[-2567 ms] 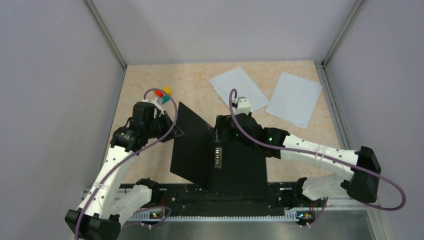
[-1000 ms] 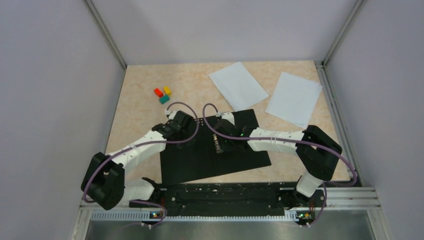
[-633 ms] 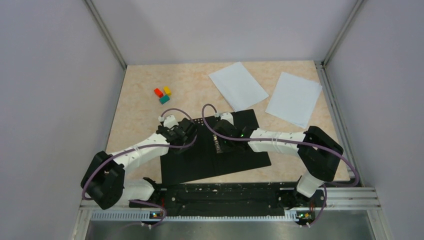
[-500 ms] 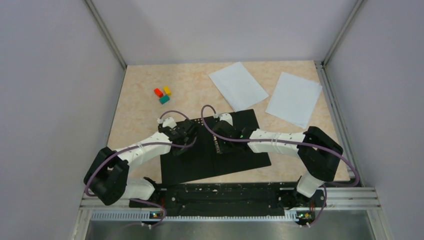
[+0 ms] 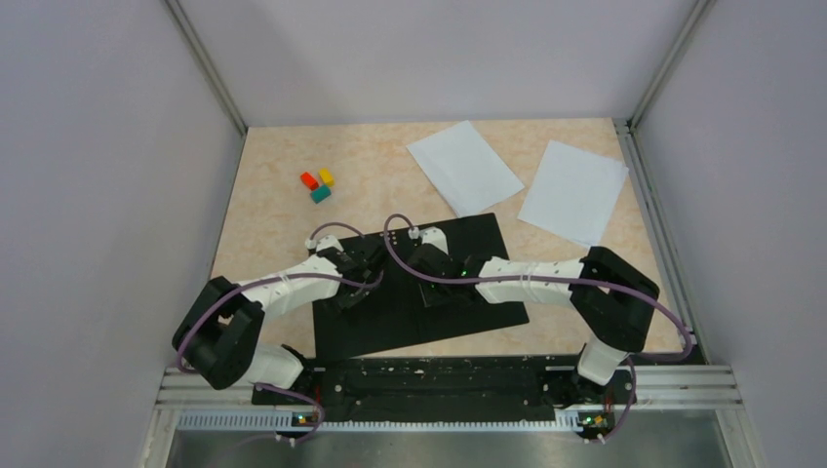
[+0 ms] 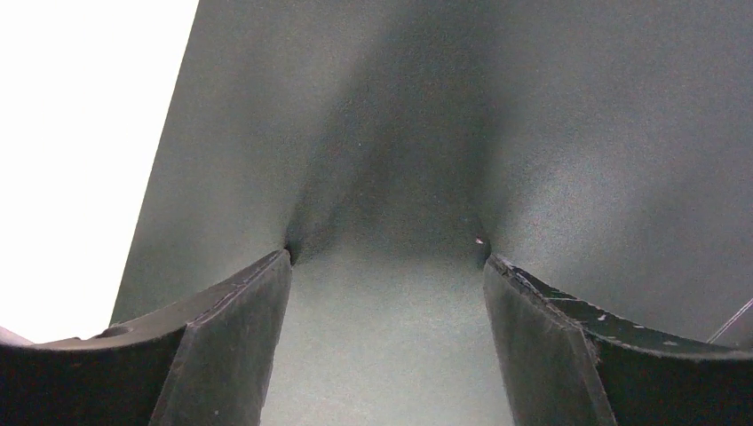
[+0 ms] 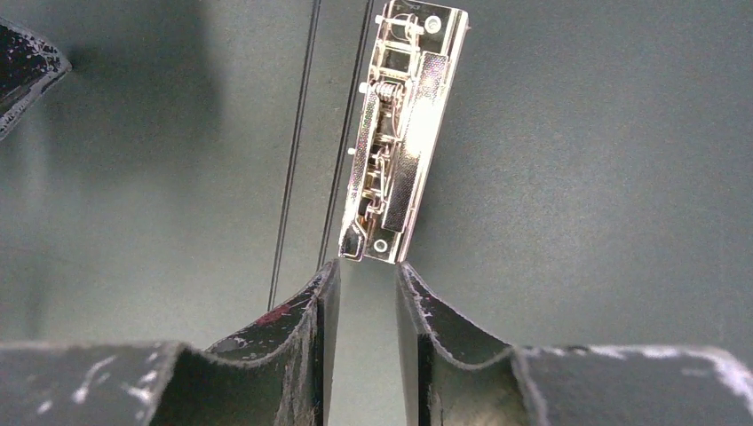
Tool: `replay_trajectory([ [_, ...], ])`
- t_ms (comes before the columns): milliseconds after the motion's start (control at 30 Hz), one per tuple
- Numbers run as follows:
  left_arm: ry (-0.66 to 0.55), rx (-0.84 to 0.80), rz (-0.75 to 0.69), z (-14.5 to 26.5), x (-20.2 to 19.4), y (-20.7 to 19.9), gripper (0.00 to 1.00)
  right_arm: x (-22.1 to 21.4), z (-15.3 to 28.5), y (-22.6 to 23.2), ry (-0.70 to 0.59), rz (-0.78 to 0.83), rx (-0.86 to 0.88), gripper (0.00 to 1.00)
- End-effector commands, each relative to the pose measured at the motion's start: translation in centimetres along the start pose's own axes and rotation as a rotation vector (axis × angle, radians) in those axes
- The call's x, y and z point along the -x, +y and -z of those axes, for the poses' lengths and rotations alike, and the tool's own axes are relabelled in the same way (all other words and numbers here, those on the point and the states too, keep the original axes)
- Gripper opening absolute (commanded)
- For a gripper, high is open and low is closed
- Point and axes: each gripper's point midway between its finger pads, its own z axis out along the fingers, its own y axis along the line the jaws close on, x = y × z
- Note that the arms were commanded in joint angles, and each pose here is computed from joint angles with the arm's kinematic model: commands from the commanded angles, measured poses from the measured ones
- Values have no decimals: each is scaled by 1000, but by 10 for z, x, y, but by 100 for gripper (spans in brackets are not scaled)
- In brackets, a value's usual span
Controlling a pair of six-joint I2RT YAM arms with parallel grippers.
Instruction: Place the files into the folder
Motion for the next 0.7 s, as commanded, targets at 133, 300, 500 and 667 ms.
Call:
replay_trajectory([
  [133,49,32,18,-8,-15,8,85,23,0,21,-78,-20,13,24],
  [300,62,35,23,-10,-18,12,85,24,-4,23,-84,-21,8,21],
  [500,66,38,31,-11,-17,16,85,21,-8,16,-77,-6,-57,16],
  [667,73,39,38,-13,-16,19,85,16,-12,15,-63,4,-73,13],
])
